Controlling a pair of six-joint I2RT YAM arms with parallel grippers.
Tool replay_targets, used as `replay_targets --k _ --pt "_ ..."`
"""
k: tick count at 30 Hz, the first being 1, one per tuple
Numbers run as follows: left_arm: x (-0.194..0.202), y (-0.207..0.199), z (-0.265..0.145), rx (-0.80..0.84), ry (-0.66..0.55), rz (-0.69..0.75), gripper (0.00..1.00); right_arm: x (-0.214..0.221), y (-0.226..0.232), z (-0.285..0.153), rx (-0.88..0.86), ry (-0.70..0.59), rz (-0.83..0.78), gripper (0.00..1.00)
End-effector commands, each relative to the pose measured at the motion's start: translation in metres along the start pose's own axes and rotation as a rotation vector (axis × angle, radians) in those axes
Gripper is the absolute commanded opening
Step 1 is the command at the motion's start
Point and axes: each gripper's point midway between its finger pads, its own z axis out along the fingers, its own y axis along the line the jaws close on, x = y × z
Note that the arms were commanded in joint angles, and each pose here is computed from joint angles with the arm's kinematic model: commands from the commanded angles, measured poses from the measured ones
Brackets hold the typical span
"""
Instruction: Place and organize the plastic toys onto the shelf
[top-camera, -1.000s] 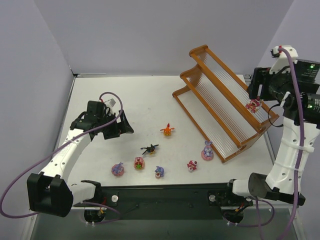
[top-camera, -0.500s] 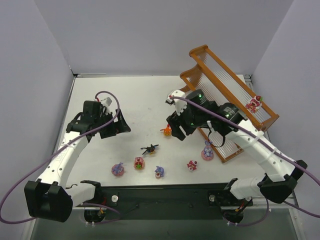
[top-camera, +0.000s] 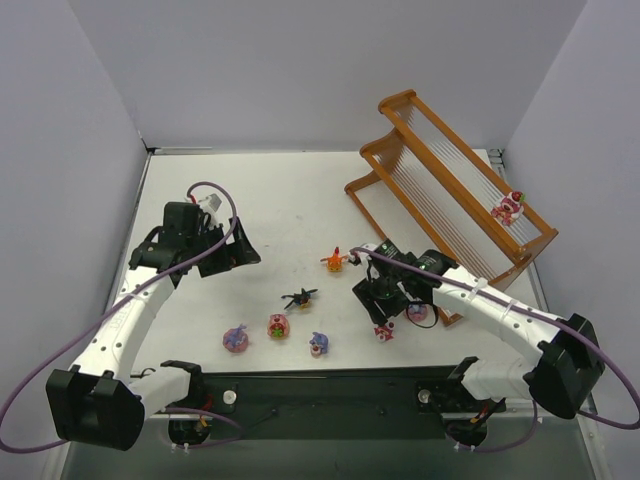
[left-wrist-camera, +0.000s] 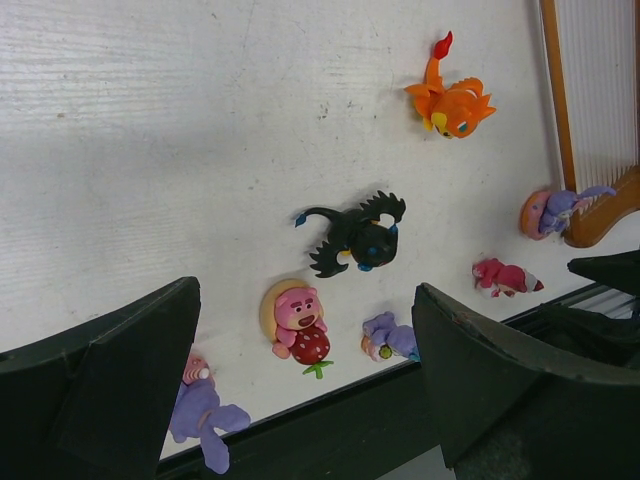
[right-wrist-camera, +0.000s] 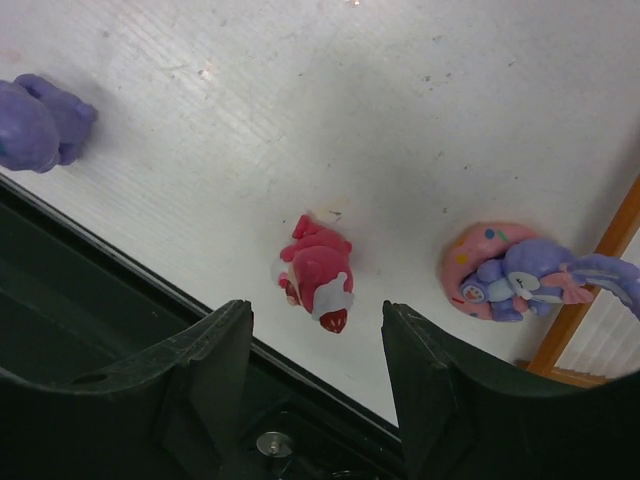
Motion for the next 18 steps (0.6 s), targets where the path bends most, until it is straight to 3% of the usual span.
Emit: replay_targets --k 1,18 --pt "-0.008 -0.007 -0.005 0.033 -0.035 -0.007 0.97 -0.008 -0.011 0.005 0.015 -0.056 0.045 0.54" --pt "-0.007 -0.006 -0.01 0.025 -0.058 -0.017 0.97 0.009 0.006 0.012 -0.081 0.1 0.171 0.5"
